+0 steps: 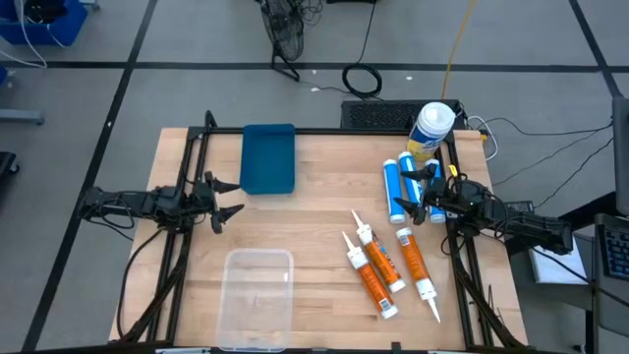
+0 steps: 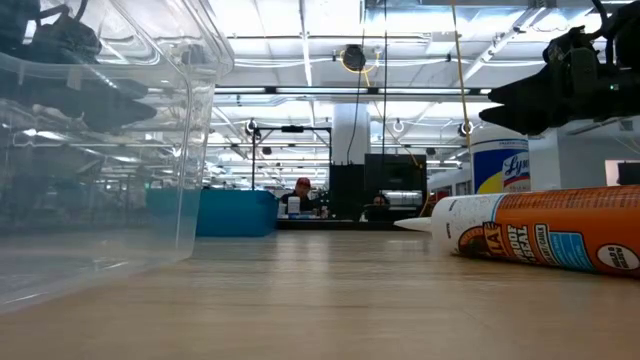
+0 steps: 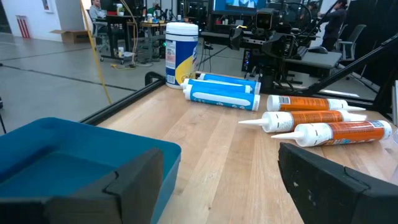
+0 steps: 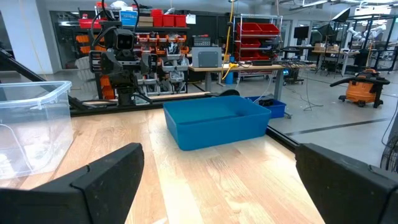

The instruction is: Pick & place silicon tubes, Sealant and Lysol wipes

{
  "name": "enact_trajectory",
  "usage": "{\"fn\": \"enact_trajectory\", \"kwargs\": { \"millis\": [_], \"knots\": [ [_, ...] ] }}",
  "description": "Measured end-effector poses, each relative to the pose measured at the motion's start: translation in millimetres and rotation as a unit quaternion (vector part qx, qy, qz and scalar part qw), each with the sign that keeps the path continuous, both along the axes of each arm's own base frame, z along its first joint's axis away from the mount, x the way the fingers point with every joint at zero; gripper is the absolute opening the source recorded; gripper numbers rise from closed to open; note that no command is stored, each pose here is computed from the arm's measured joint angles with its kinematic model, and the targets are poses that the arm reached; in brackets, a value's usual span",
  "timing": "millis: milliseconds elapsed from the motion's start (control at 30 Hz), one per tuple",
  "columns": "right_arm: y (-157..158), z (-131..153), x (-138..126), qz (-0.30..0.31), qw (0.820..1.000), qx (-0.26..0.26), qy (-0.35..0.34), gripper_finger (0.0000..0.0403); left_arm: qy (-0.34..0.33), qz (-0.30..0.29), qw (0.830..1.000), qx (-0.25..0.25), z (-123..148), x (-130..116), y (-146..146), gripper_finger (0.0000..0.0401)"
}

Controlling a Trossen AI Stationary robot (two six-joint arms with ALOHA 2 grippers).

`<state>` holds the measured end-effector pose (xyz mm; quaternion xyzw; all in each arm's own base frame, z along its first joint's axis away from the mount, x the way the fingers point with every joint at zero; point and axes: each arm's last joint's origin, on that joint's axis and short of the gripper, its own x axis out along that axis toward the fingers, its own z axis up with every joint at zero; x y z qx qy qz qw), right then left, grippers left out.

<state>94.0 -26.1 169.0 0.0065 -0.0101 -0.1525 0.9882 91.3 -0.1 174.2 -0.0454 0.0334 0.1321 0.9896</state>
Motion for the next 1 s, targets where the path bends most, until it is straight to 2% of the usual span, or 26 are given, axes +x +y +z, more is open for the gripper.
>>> {"fn": "enact_trajectory", "kwargs": {
  "millis": [533,600,733,800,933,1000],
  "knots": [
    [0.0,0.8,0.0,0.0,1.0,0.006,-0.006,0.0393,0.0,0.0,1.0,0.0,-0.1,0.0,0.0,0.031],
    [0.0,1.7,0.0,0.0,0.999,0.034,-0.02,0.0393,0.001,0.0,1.0,0.0,-0.2,0.0,0.0,0.031],
    [0.0,4.3,-0.2,0.006,0.986,0.148,-0.07,0.0393,0.0,0.0,1.0,0.0,0.0,0.0,0.0,0.031],
    [0.0,4.5,-0.2,0.008,0.979,0.187,-0.084,0.0393,0.0,0.0,1.0,0.0,-0.1,0.0,0.0,0.031],
    [-0.2,6.4,-0.4,0.006,0.974,0.205,-0.1,0.0393,0.0,0.0,1.0,0.0,-0.2,0.0,0.0,0.031],
    [-1.4,7.0,-0.9,-0.013,0.971,0.211,-0.11,0.0393,0.0,0.0,1.0,0.0,-0.1,0.0,0.0,0.031]
  ]
}}
